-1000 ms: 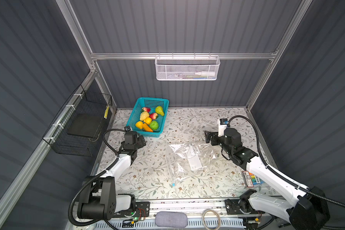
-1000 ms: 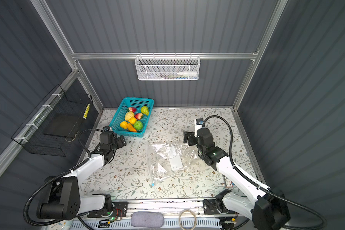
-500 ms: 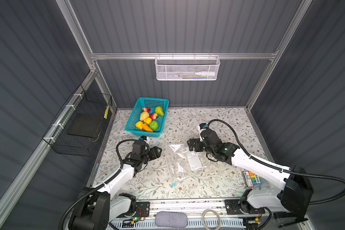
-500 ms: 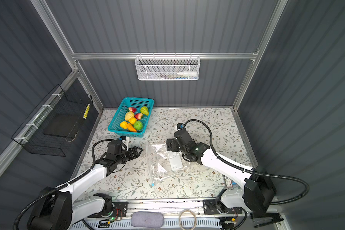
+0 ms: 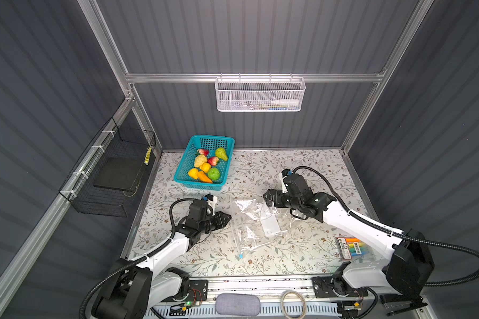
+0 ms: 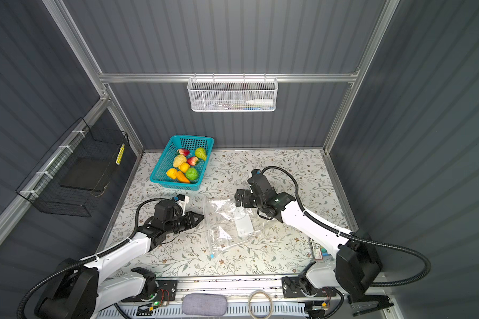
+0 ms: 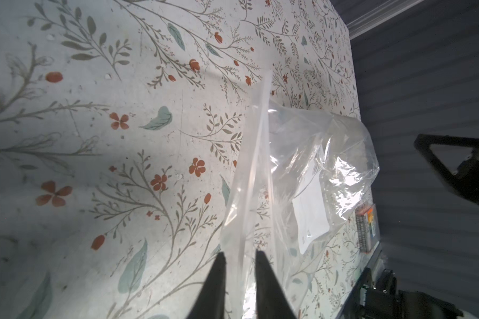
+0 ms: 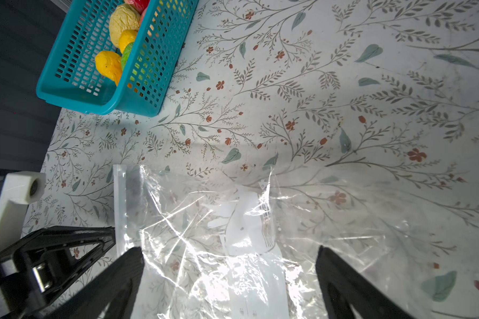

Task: Place the food in the zip-top bag and seal the zipper
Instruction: 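Reach both grippers to the clear bag's open edge and grasp it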

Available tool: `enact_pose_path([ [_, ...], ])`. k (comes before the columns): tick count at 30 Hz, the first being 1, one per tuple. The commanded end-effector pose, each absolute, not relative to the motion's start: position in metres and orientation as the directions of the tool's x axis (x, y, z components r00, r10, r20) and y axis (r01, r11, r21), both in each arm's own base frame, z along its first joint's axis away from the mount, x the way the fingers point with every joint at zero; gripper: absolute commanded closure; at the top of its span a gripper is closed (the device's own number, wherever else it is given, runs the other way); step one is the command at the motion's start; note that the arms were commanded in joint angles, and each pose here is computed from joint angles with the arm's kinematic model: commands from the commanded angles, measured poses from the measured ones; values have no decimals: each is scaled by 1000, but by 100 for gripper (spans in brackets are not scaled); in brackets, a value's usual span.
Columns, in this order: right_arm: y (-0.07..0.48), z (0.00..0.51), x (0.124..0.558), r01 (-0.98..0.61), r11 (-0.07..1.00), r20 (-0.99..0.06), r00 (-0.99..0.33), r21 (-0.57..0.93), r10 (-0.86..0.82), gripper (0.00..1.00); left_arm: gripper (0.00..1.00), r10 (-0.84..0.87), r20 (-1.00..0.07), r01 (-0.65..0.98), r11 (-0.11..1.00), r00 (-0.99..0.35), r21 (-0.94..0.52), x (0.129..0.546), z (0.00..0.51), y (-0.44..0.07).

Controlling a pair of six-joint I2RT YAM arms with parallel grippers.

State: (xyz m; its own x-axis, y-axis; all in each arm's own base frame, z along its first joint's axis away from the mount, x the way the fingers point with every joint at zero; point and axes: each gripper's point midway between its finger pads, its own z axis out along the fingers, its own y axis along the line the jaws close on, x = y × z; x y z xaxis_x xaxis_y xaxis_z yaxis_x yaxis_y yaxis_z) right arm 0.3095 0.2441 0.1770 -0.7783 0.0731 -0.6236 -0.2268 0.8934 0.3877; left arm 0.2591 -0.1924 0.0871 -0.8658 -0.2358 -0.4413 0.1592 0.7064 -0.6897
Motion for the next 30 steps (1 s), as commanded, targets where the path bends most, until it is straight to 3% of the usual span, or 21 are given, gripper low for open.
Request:
enact_pose_path([
  [1,255,184,301,-265,869,-614,-788,419,56,1,92,-219,-447,191,684,-867,-704,260,87,-202],
  [3,260,184,299,-278,867,-605,-796,414,34,1,100,-223,-451,200,670,-864,-715,262,89,-206],
  [10,284,188,286,-320,866,-608,-793,384,-24,3,100,-228,-504,260,643,-833,-721,271,124,-234],
  [20,293,186,257,-303,878,-561,-827,369,-50,37,100,-328,-602,314,621,-728,-718,285,183,-275],
  [30,305,191,243,-363,860,-605,-792,358,-83,45,100,-427,-607,306,586,-670,-750,294,213,-284],
])
